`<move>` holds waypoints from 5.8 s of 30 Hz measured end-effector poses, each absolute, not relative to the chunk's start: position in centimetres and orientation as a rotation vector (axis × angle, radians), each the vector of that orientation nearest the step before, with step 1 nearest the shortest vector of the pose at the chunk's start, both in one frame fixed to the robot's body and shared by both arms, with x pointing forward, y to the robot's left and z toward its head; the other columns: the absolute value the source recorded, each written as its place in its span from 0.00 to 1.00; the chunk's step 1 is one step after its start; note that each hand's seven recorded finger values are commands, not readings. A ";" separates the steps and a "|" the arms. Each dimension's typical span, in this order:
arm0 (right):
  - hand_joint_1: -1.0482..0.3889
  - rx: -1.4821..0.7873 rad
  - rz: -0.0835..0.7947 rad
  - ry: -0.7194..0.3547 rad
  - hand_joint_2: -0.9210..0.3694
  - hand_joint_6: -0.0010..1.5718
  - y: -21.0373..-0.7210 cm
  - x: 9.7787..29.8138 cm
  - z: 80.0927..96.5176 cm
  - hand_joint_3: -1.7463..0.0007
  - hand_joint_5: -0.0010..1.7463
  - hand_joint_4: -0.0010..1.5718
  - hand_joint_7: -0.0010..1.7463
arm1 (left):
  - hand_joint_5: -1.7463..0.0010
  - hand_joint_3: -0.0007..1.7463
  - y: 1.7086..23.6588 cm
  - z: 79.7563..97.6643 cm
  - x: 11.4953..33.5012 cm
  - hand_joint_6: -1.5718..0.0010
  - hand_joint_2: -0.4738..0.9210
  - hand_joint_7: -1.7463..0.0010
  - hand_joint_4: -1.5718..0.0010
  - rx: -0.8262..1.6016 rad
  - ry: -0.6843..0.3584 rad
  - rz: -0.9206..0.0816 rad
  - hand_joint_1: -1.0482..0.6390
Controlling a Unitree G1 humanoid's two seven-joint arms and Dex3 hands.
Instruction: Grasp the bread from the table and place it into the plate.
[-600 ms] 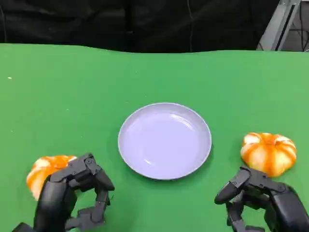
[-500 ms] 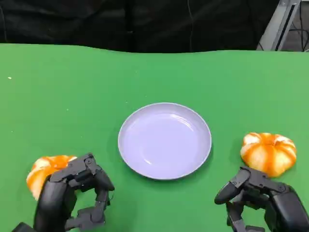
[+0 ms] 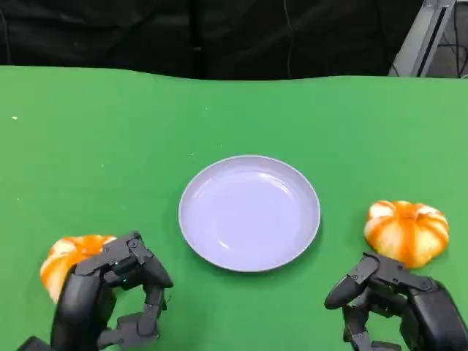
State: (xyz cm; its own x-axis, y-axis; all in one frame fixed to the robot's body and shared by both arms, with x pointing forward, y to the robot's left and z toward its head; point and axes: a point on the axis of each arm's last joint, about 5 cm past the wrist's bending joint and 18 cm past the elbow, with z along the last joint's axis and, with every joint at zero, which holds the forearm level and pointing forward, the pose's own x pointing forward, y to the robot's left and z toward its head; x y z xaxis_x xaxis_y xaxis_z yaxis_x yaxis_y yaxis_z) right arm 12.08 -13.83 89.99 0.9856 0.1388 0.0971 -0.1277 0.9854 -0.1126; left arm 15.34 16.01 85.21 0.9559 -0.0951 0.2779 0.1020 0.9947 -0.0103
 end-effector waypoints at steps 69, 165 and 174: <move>0.75 -0.100 0.133 -0.104 0.36 0.46 -12.7 12.1 90.0 0.28 0.96 0.46 0.78 | 0.91 0.01 16.5 85.2 21.6 0.85 0.99 0.99 0.94 1.374 0.339 -0.109 0.29; 0.75 -0.094 0.132 -0.103 0.36 0.46 -12.5 11.7 90.3 0.29 0.96 0.45 0.78 | 1.00 0.28 7.7 90.9 26.7 1.00 1.00 0.99 1.00 1.103 -0.303 -0.631 0.09; 0.74 -0.098 0.132 -0.105 0.37 0.46 -12.5 11.8 90.3 0.29 0.95 0.46 0.77 | 1.00 0.32 9.2 91.4 26.1 0.98 1.00 0.99 0.99 1.115 -0.218 -0.681 0.10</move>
State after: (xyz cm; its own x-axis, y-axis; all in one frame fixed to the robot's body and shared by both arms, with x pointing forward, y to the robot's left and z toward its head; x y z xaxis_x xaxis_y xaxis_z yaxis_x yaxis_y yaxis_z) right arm 11.76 -12.53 90.33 0.9858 0.1365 0.0975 -0.1262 0.9865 -0.1045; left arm 26.08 9.19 91.44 0.7795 -0.6037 -0.1673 0.3938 0.2644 0.8804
